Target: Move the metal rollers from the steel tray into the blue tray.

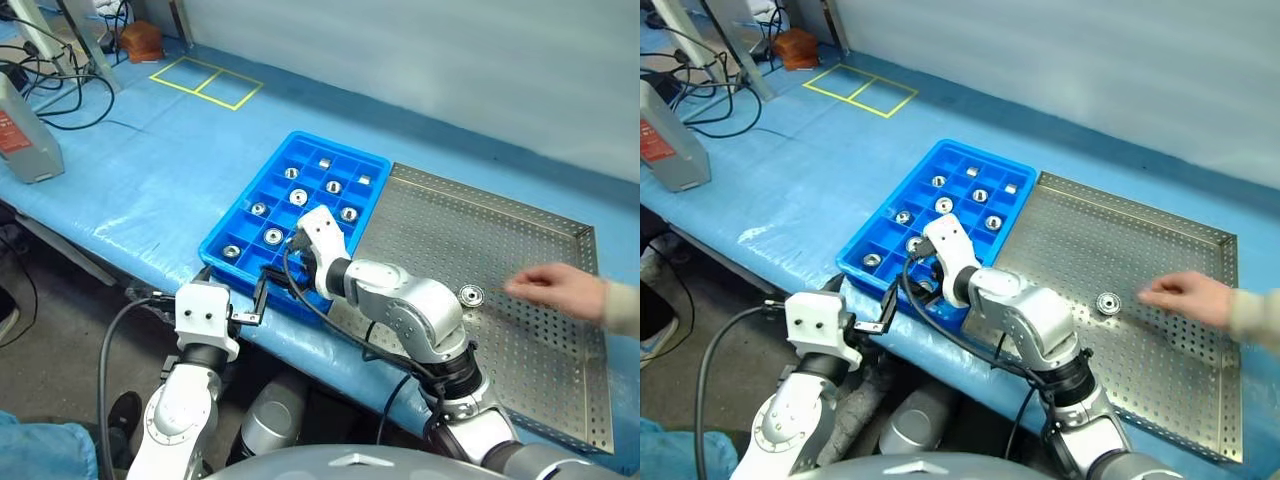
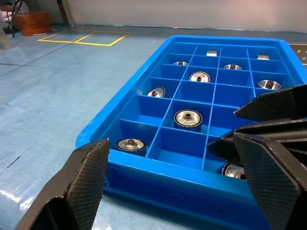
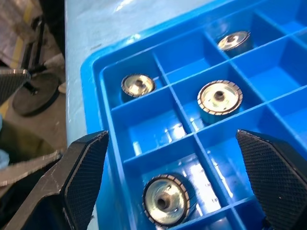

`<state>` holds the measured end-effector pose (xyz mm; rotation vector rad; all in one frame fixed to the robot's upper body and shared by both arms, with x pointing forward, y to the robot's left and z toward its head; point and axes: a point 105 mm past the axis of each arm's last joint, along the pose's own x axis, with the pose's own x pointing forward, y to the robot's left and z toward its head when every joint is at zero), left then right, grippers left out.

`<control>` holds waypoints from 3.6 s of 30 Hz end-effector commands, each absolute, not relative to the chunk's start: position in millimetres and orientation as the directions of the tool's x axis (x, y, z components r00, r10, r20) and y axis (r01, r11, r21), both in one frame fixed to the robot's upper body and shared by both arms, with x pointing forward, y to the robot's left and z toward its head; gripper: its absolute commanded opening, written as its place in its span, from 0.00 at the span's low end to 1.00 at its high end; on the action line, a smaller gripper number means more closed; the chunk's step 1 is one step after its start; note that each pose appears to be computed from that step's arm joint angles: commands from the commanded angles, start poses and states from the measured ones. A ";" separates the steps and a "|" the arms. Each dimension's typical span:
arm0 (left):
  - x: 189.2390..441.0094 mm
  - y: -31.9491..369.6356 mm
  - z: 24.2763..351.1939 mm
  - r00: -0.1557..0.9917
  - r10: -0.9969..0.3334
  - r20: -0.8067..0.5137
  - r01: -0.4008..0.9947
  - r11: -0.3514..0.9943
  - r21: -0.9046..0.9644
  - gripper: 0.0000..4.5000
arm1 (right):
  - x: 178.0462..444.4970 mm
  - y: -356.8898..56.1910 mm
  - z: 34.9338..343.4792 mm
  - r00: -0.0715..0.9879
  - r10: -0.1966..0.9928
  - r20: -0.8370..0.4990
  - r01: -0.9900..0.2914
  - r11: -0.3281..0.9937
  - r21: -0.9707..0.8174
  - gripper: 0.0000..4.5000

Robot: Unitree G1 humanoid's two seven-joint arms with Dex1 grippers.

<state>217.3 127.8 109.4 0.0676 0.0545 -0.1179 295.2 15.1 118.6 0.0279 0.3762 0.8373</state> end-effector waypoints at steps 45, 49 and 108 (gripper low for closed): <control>245.2 88.5 123.0 0.921 -0.388 -0.032 0.390 0.918 0.074 1.00 | 334.4 -128.8 91.2 0.968 0.023 -0.249 0.030 0.978 0.206 1.00; 245.4 88.6 123.2 0.923 -0.384 -0.029 0.385 0.920 0.072 1.00 | 333.5 -123.5 75.7 0.954 0.055 -0.293 0.009 0.977 0.215 1.00; 228.9 125.6 126.3 0.995 -0.096 0.004 0.095 0.990 0.106 1.00 | 365.3 24.1 117.2 0.756 0.626 -0.189 -0.610 0.779 0.142 0.41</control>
